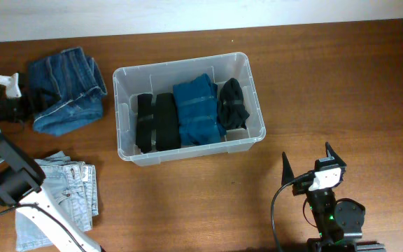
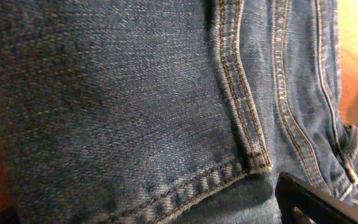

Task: Pack container
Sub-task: 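Lower the left gripper onto the dark-blue jeans and grasp its edge, then lift the dark-blue jeans and carry it right over the container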

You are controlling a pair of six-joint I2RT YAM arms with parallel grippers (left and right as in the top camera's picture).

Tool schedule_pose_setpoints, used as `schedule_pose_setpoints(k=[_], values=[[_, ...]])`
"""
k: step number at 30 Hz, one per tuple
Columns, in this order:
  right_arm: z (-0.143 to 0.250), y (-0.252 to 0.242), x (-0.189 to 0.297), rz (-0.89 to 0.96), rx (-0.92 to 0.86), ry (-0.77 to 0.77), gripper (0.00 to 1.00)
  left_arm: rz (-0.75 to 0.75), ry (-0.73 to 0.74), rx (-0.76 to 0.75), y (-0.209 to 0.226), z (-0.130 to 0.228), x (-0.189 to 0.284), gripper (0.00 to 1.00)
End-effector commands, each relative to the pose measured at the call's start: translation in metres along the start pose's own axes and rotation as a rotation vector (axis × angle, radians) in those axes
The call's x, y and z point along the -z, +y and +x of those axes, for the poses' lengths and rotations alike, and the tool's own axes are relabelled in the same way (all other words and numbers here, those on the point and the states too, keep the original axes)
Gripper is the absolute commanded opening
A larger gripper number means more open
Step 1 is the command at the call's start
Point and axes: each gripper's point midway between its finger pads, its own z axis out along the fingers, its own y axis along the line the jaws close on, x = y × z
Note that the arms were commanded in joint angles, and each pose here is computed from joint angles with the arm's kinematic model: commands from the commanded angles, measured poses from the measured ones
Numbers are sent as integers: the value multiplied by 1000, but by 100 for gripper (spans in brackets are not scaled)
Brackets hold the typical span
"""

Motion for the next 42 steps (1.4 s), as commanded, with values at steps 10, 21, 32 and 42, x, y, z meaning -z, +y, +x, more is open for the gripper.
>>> schedule_pose_setpoints(k=[10, 21, 32, 42], values=[[2, 0, 0, -5, -2, 0, 98, 71, 102, 44, -11, 29, -50, 99], [2, 0, 0, -4, -2, 0, 98, 72, 107, 77, -12, 30, -49, 1], [2, 0, 0, -4, -2, 0, 99, 324, -27, 175, -52, -10, -17, 1], [2, 0, 0, -4, -2, 0, 99, 396, -159, 28, -132, -75, 77, 1]])
